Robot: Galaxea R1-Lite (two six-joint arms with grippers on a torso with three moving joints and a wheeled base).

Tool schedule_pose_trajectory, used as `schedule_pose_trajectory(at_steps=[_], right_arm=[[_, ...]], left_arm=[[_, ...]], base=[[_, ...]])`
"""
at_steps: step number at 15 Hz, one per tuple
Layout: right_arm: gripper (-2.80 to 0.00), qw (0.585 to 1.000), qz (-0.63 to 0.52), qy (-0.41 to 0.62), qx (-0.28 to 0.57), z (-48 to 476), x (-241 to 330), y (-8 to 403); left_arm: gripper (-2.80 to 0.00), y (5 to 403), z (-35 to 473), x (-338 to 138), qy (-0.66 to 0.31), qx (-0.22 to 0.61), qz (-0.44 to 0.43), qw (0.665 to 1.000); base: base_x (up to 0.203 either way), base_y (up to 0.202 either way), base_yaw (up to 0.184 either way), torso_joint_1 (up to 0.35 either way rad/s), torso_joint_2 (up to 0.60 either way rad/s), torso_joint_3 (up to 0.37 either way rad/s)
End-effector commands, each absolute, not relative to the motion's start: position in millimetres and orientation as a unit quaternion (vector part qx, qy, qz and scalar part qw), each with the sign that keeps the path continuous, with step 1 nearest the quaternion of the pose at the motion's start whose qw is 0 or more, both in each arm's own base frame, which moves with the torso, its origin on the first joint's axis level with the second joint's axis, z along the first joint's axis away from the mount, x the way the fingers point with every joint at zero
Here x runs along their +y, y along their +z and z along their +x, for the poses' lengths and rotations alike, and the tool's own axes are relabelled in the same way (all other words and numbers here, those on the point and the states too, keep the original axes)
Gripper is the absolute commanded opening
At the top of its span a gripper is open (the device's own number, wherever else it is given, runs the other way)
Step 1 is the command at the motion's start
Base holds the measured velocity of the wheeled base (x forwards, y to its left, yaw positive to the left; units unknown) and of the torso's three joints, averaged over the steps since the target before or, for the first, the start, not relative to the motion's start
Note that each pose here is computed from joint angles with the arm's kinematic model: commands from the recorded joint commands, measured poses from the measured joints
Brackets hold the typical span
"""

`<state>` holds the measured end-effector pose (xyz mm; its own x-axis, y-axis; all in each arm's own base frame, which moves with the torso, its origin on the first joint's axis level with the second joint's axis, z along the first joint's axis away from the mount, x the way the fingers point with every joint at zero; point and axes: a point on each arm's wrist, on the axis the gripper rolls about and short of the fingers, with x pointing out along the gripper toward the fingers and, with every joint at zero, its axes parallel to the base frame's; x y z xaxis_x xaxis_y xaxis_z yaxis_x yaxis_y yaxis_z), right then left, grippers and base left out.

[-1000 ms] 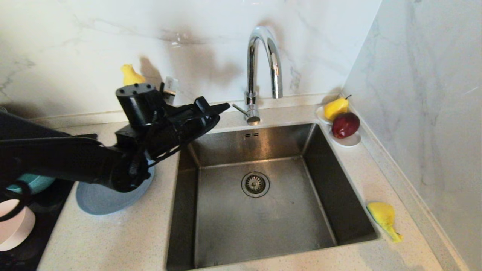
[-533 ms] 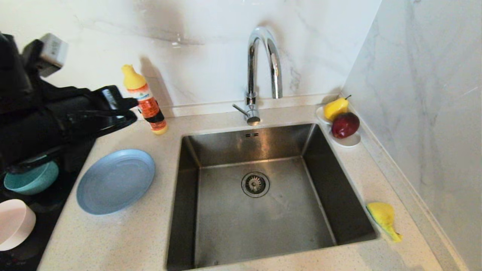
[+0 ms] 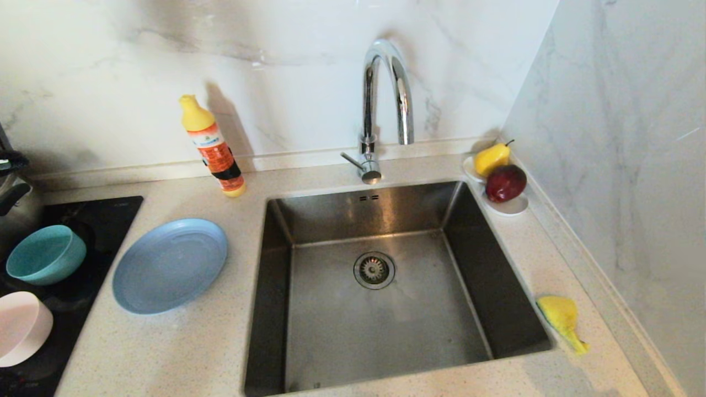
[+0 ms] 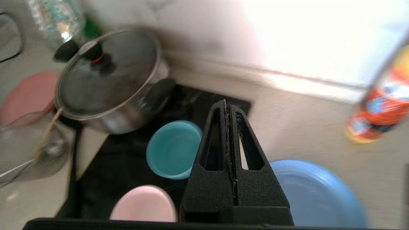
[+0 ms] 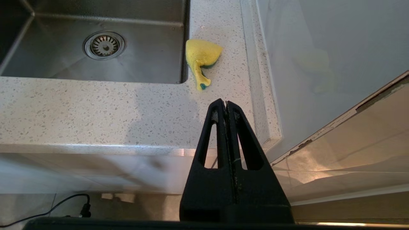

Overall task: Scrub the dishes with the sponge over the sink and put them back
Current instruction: Place the bowl on the plate

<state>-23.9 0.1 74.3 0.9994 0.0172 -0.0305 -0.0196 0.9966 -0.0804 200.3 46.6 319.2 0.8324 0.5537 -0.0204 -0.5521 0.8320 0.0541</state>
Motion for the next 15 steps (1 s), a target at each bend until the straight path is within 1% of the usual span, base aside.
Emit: schedule_pose_trajectory(at_steps=[1, 4, 6, 7, 9, 12, 15], right_arm=[[-2.80, 0.999, -0.041, 0.010, 0.015, -24, 0, 74], [-2.80, 0.999, -0.041, 0.010, 0.015, -24, 0, 74], [-2.80, 0.999, -0.041, 0.010, 0.015, -24, 0, 74], [-2.80, 0.999, -0.041, 0.010, 0.015, -24, 0, 74], [-2.80, 0.999, -0.041, 0.010, 0.015, -24, 0, 74], [-2.80, 0.999, -0.041, 0.010, 0.015, -24, 0, 74], [-2.80, 0.999, -0.041, 0.010, 0.015, -24, 0, 74]], left_arm=[[-2.80, 296, 226, 70, 0.319, 0.076, 0.026, 0.944], [-2.80, 263, 256, 110, 0.329, 0.164, -0.002, 0.930], [-2.80, 251, 265, 144, 0.335, 0.217, -0.052, 0.916], [-2.80, 246, 261, 156, 0.332, 0.250, -0.085, 0.905], [-2.80, 238, 247, 169, 0.323, 0.307, -0.145, 0.883], [-2.80, 221, 228, 176, 0.321, 0.371, -0.192, 0.850], [-2.80, 206, 222, 180, 0.333, 0.404, -0.231, 0.820]], base=[[0.000, 0.000, 0.000, 0.000, 0.00, 0.000], [0.000, 0.000, 0.000, 0.000, 0.00, 0.000], [0.000, 0.000, 0.000, 0.000, 0.00, 0.000], [0.000, 0.000, 0.000, 0.000, 0.00, 0.000], [0.000, 0.000, 0.000, 0.000, 0.00, 0.000], [0.000, 0.000, 0.000, 0.000, 0.00, 0.000], [0.000, 0.000, 0.000, 0.000, 0.00, 0.000]])
